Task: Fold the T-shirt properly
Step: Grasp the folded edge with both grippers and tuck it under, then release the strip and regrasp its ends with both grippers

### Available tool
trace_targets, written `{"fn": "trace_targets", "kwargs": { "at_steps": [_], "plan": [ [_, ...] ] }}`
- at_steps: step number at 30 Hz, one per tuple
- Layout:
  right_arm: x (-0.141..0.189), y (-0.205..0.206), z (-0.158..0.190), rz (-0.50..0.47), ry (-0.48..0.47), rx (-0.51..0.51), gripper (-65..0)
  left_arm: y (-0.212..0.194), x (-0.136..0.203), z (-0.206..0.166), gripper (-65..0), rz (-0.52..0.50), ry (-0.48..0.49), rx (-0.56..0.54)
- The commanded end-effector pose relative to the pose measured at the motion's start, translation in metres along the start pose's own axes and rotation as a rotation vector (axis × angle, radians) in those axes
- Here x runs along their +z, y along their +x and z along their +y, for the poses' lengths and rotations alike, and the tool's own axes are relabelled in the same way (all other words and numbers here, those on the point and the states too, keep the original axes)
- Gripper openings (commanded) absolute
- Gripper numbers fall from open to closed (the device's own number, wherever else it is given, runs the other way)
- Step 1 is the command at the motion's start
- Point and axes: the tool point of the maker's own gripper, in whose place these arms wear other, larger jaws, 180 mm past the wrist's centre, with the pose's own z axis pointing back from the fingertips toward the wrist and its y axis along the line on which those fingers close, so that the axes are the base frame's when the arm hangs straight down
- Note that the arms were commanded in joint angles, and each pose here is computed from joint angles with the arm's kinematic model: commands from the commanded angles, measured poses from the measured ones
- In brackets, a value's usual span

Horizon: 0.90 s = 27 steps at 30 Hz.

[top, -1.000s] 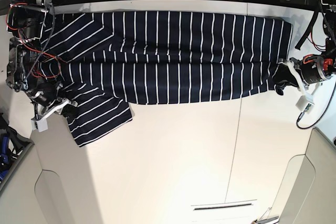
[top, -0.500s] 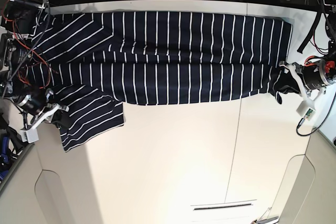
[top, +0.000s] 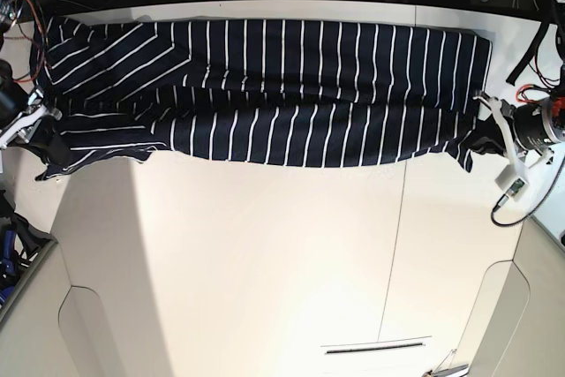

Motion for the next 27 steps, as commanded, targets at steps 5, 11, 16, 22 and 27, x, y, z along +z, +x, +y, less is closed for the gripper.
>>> {"fn": "trace_targets", "kwargs": {
  "at_steps": [5,11,16,22,27],
  "plan": [
    [0.022,0.005,0.002,-0.032,-0.014,0.034,-65.0,0.013,0.022,-0.003,-65.0,-0.049,0.036,-0.058],
    [0.033,-0.023,0.005,0.033,-0.014,0.013,-65.0,0.003,0.052,0.001,-65.0,-0.065,0.09,-0.043],
    [0.035,-0.032,0.005,0.064,-0.016,0.008,-65.0,-0.015,0.052,-0.008,-65.0,-0.028,0.078,-0.024],
    [0.037,-0.045,0.004,0.12,-0.019,0.001,-65.0,-0.035,0.041,-0.026,-65.0,-0.021,0.048,0.049],
    [0.045,-0.066,0.003,0.168,-0.033,-0.025,-65.0,-0.044,0.037,-0.029,-65.0,-0.004,0.061,0.064]
  ]
}}
